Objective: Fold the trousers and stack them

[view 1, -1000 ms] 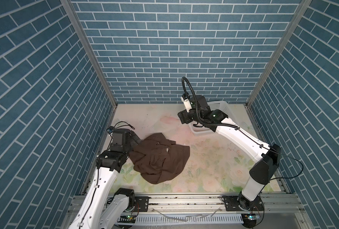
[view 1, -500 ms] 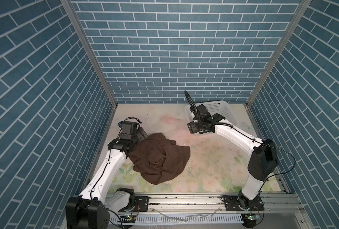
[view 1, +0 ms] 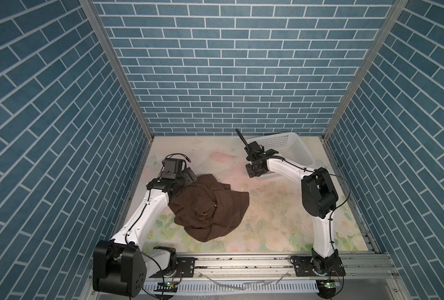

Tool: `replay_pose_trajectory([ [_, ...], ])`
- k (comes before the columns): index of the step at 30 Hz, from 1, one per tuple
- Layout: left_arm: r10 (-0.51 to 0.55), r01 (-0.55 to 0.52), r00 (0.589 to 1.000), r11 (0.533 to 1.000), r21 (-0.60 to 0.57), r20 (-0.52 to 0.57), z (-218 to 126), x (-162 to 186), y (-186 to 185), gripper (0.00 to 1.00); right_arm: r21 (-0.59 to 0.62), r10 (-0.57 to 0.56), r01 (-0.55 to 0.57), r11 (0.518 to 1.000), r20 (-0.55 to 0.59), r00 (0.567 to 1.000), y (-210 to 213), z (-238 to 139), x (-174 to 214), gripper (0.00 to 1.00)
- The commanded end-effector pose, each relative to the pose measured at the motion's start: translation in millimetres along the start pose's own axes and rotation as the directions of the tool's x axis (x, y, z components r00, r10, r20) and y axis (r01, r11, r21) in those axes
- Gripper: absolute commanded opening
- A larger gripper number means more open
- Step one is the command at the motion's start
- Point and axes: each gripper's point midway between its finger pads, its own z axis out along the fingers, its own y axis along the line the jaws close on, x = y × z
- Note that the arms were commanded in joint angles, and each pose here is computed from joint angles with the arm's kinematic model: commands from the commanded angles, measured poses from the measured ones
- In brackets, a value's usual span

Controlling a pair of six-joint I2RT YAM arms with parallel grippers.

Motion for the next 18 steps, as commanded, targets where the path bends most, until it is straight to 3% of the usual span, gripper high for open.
replay_pose_trajectory([
  [1,0.030,-0.030,0.999,0.999,-0.021,-0.012,-3.7,8.6,9.5,0.91,0.077,0.066,-0.068,0.995,0.021,0.998,-39.8,0.1,-21.9,0.43],
  [7,0.037,-0.037,0.999,0.999,-0.020,-0.010,-12.0,4.0,6.6,0.91,0.141,0.133,-0.144,0.980,0.085,0.988,-91.8,-6.3,-57.9,0.38],
  [18,0.039,-0.037,0.999,0.997,-0.067,0.025,-48.9,9.6,26.6,0.91,0.198,0.182,-0.197,0.960,0.095,0.979,-157.4,21.6,-80.2,0.37],
])
